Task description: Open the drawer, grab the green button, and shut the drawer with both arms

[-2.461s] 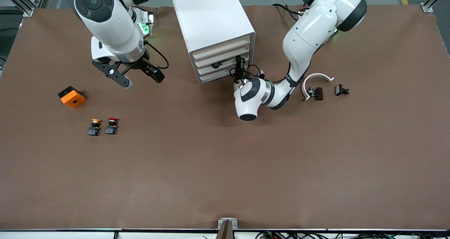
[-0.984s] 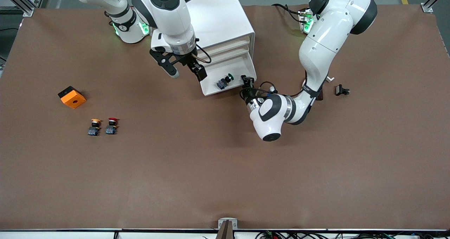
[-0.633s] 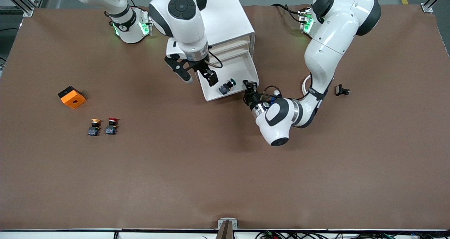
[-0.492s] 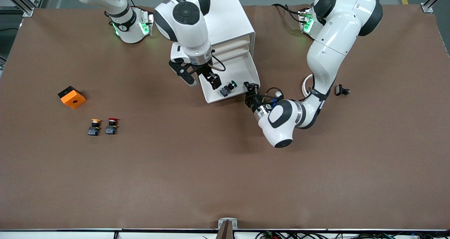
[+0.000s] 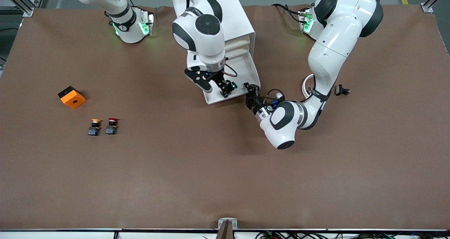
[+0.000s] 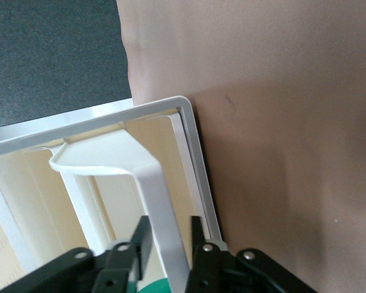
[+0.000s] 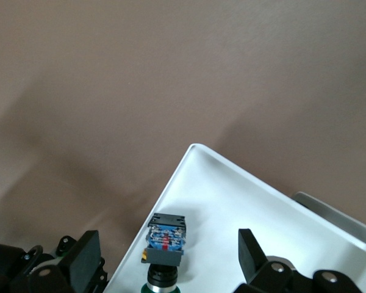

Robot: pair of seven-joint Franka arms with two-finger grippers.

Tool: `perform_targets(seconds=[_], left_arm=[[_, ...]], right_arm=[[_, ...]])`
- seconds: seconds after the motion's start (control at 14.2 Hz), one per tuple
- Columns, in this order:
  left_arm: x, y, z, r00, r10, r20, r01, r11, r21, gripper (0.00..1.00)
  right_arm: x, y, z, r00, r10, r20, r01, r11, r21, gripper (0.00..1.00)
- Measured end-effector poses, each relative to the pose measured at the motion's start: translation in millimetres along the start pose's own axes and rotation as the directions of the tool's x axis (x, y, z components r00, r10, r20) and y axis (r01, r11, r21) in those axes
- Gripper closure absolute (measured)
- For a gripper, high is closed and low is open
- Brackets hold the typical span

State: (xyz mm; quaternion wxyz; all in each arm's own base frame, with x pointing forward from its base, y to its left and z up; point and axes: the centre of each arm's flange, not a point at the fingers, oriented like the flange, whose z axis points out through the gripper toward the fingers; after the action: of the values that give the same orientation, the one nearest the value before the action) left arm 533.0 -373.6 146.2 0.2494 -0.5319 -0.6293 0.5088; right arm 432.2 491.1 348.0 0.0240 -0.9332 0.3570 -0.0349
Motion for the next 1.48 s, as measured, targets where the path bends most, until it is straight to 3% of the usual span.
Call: perform_targets(seconds=[0.14,0.42,1.48], left_arm=[[0,1,0,1.000,0.000,0.003,0.000,1.000,0.002,0.37],[0,1,0,1.000,0.000,0.005,0.000,1.000,0.003,0.01],[12,7,-17,1.000,-0.017,0.025,0.018,1.000,-0.017,0.00]], right_arm=[[-4,-4,11,1.000,-0.006,-0.001,0.006,1.000,-0.007,0.00],[-9,-13,26,1.000,-0.013,-0.003,0.013,1.000,-0.015,0.00],[-27,-17,69,0.999,-0.040,-0.006,0.040,0.997,-0.067,0.00]])
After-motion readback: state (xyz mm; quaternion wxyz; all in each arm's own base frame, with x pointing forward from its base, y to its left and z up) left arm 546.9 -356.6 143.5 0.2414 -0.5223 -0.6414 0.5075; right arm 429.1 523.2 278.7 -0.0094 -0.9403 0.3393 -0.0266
